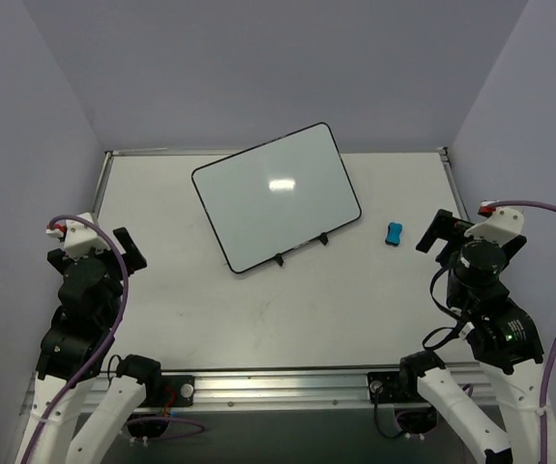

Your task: Erase the whiteboard

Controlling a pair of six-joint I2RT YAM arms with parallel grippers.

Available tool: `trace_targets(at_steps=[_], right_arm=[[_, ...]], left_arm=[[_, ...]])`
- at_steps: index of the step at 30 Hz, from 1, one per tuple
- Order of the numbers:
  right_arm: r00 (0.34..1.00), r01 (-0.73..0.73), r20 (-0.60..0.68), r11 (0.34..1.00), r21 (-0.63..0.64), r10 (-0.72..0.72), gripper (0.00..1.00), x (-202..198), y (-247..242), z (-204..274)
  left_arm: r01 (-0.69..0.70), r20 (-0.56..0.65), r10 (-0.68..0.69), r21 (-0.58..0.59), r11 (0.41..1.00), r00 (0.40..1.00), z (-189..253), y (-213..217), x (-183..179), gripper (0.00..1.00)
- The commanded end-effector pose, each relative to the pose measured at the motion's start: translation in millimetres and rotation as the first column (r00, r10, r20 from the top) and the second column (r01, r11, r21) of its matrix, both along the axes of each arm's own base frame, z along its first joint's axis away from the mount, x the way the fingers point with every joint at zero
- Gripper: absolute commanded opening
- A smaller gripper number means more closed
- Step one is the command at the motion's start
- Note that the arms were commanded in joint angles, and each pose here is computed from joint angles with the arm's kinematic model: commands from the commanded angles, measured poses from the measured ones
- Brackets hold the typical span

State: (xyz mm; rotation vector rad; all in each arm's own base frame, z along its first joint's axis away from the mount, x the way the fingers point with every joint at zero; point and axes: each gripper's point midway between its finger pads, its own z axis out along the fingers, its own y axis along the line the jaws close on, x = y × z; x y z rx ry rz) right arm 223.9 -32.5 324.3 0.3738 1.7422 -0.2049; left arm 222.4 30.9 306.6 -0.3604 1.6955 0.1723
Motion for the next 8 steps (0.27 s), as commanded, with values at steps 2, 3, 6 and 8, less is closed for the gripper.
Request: trace_targets(at_steps=[2, 3, 6, 8], right_arm=[[0.999, 0.021, 0.027, 1.000, -0.014, -0.020, 1.00, 3.1, -2.9, 17.2], [1.000, 0.015, 0.022, 1.000, -0.013, -0.015, 1.00, 4.2, -1.6, 16.5], [1.000, 0.007, 0.009, 1.000, -0.016, -0.007, 1.00, 6.6, 0.3, 14.3], [1.000, 0.010, 0.006, 1.000, -0.017, -0.010, 1.00, 6.9, 0.0, 15.3]], left_arm=[[-0.033, 0.054, 0.033, -0.017, 0.999, 0.998, 15.6, 4.0, -1.0, 0.94], [-0.031, 0.054, 0.032, -0.019, 0.999, 0.998, 15.6, 3.6, -0.9, 0.94], [-0.036, 0.052, 0.037, -0.016, 0.999, 0.998, 14.8, 3.9, -0.8, 0.94], [-0.040, 0.055, 0.041, -0.018, 0.999, 0.998, 15.8, 4.8, -1.4, 0.94]])
